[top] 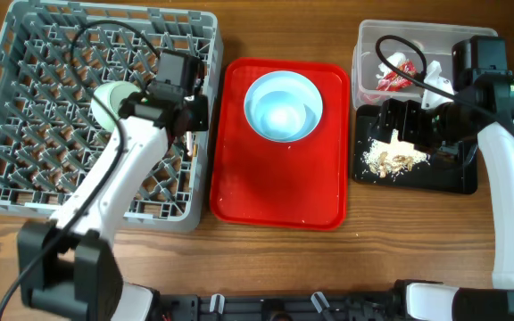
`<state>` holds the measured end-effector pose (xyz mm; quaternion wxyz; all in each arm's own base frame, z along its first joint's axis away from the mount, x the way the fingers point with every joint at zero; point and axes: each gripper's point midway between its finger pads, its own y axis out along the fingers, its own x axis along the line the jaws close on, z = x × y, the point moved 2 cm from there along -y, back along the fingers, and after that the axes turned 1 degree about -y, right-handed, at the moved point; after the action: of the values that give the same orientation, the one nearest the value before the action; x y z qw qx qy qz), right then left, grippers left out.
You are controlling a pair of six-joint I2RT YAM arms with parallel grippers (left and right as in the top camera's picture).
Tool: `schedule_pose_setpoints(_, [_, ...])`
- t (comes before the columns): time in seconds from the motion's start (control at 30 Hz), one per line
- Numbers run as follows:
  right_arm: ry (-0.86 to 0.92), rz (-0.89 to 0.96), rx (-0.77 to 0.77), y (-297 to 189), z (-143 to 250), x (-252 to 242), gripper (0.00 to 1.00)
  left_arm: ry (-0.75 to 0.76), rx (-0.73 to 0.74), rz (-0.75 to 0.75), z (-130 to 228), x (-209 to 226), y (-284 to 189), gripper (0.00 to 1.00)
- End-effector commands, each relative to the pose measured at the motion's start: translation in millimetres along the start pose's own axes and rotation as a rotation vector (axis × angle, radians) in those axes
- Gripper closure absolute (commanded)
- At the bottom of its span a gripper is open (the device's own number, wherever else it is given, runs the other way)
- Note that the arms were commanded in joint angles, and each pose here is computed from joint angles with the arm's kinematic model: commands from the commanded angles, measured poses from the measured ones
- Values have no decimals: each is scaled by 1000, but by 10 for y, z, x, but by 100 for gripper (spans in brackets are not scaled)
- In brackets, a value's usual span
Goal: Sort waste into correct bins and load items into the dishwasher rack
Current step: 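Carry the white fork with the left gripper into the dish rack, then reach the left gripper to the light-blue bowl and grasp its rim, then lift the blue bowl off the plate and set it in the rack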
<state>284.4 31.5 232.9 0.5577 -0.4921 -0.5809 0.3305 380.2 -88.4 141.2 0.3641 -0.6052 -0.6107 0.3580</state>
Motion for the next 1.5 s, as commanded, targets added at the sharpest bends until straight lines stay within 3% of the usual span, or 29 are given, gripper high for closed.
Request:
schedule_pose_setpoints(0.0, [-6,4,-15,-34,-23,-3,0,29,43,-21,72,36,175,81])
schedule_pose_setpoints(0.1, [-6,4,-15,-34,-24,-3,0,26,25,-15,32,27,146,66])
schedule_pose_setpoints(0.23, [-6,5,-15,-34,-24,-4,0,35,-71,39,-191,-124,-154,60])
schedule_pose_setpoints(0.37, [-7,4,-16,-34,-26,-3,1,132,-189,292,-366,-715,-503,52])
schedule_pose_setpoints(0.5, [-2,5,-15,-34,-24,-4,1,294,-249,413,-338,-1252,-564,45])
schedule_pose_setpoints(0.6, [37,5,-16,-34,-25,-4,1,410,-279,452,-268,-1596,-502,41])
schedule_pose_setpoints(0.97, [47,4,-15,-34,-24,-4,0,527,-196,511,216,-2369,329,37])
schedule_pose_setpoints(1.13, [45,4,-16,-34,-25,-4,0,546,-106,435,456,-2304,671,46])
schedule_pose_setpoints(1.37, [45,4,-16,-34,-25,-4,0,534,-98,359,457,-2199,728,96])
schedule_pose_setpoints(1.47, [44,5,-16,-34,-25,-5,0,524,-78,362,513,-2216,720,96])
